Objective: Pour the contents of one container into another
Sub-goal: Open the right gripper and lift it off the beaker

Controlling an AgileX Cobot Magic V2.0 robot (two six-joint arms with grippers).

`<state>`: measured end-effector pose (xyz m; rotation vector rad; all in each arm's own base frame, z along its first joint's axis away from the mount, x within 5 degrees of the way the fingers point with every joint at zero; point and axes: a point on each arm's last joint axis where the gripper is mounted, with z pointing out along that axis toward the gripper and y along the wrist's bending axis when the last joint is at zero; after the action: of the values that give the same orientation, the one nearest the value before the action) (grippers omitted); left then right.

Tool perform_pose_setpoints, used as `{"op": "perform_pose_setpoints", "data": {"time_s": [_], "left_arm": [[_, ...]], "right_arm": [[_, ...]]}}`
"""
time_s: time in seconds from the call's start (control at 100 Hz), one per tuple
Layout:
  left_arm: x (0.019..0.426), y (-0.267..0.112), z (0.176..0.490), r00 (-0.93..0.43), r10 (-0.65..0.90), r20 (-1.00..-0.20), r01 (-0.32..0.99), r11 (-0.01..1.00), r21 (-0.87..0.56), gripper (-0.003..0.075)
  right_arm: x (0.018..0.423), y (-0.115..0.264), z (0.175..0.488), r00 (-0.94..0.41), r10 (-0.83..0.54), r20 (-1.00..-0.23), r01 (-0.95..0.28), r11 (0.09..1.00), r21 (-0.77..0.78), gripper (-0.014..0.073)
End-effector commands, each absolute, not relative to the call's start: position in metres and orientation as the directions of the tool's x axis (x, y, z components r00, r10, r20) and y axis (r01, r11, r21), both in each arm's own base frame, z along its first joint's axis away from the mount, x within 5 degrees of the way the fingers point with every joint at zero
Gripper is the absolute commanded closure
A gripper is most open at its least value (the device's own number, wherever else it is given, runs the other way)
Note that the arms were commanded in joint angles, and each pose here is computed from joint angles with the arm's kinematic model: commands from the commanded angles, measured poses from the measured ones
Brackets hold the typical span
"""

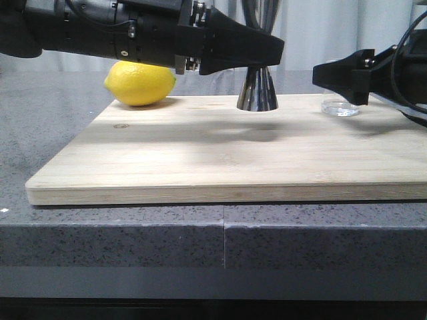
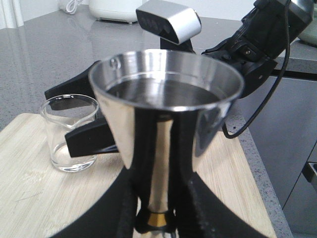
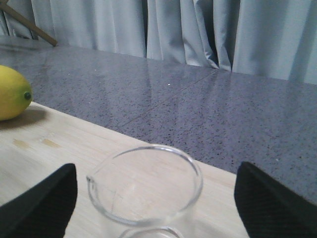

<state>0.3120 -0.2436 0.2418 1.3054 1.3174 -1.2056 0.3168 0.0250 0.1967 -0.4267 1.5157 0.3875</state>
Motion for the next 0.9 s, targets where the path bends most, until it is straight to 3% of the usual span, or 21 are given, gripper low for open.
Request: {"op": "perform_pose_setpoints", "data": {"time_s": [0.0, 0.54, 0.89], "left_arm": [[0.302, -0.245, 0.279, -0.012, -0.026, -1.0, 0.995, -0.097, -0.009, 0.0662], [0.312, -0.232, 0.28, -0.011, -0.029, -1.0, 0.998, -0.06, -0.009, 0.0662], [0.322, -0.218, 0.28, -0.009, -0.028, -1.0, 1.0, -0.015, -0.009, 0.0662]], "right_arm": [[0.313, 0.022, 0.229, 0.179, 0.023, -0.984, -0.485, 0.872, -0.068, 0.0006], [0.277, 0.026, 0.302, 0.436, 0.025, -0.9, -0.46, 0.865, -0.199, 0.0006], [0.254, 0.028, 0.334, 0.533, 0.025, -0.846, -0.438, 0.863, -0.251, 0.0006]]}}
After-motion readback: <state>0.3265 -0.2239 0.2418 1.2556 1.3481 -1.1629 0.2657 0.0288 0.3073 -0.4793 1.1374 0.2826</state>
